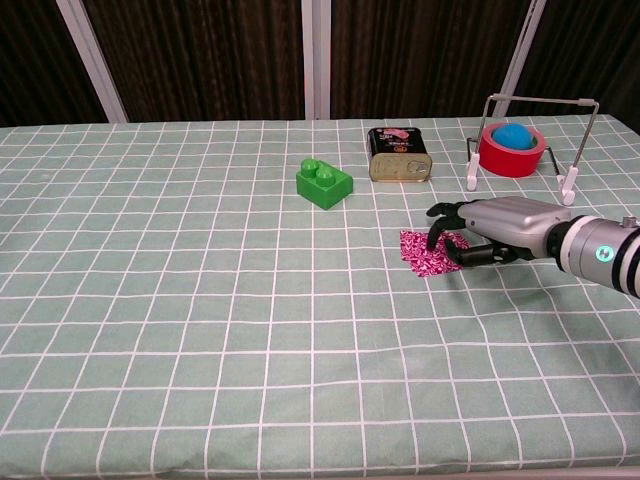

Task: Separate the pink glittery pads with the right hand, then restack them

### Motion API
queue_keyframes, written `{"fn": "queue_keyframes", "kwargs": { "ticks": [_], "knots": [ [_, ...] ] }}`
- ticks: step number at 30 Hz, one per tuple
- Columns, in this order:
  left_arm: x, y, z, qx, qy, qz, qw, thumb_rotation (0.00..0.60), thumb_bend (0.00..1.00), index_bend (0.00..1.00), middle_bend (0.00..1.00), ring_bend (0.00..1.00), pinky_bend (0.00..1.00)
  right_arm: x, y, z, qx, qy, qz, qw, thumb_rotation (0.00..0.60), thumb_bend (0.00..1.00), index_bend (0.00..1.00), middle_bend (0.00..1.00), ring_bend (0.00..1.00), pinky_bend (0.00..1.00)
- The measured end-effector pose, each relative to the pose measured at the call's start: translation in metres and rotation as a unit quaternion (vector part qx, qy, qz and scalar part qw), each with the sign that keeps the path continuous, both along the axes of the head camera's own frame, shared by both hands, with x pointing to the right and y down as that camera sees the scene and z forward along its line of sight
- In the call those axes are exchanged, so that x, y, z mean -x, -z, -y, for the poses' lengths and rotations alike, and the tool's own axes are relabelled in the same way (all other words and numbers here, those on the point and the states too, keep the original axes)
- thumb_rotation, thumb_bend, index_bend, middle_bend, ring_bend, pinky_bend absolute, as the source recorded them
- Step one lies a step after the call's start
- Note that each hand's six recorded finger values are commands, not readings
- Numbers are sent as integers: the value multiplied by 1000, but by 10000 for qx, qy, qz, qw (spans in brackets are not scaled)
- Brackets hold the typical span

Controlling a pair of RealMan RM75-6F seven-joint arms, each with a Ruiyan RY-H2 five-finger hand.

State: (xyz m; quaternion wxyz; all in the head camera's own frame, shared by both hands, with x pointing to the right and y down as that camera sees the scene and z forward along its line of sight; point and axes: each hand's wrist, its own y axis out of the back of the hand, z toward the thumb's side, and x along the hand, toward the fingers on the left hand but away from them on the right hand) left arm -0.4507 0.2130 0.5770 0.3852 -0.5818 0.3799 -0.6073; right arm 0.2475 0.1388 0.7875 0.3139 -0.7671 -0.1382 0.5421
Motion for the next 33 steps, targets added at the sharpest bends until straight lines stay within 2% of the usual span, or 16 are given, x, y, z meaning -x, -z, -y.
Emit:
{"fn": "queue_keyframes", "kwargs": {
  "ticks": [8,14,21,26,33],
  "knots": [
    [0,-1,0,10,-20,-1,10000,600,30,176,150,116,127,-15,20,-24,48,316,-95,9994,67,616,279,4,0,0],
    [-2,-2,0,18,-32,-32,10000,600,30,176,150,115,127,-26,40,-23,-136,345,-162,9992,64,613,279,4,0,0],
    [-1,-1,-2,-3,-5,-67,10000,600,30,176,150,115,127,-26,36,-14,-184,218,-247,9993,64,613,279,4,0,0],
    [1,-1,-4,11,25,-64,10000,600,30,176,150,116,127,-26,27,-19,-80,225,-304,9993,69,612,279,5,0,0],
    [3,-2,-5,-4,49,-73,10000,600,30,176,150,116,127,-30,31,-33,-9,219,-249,9995,65,613,279,5,0,0]
  ]
}}
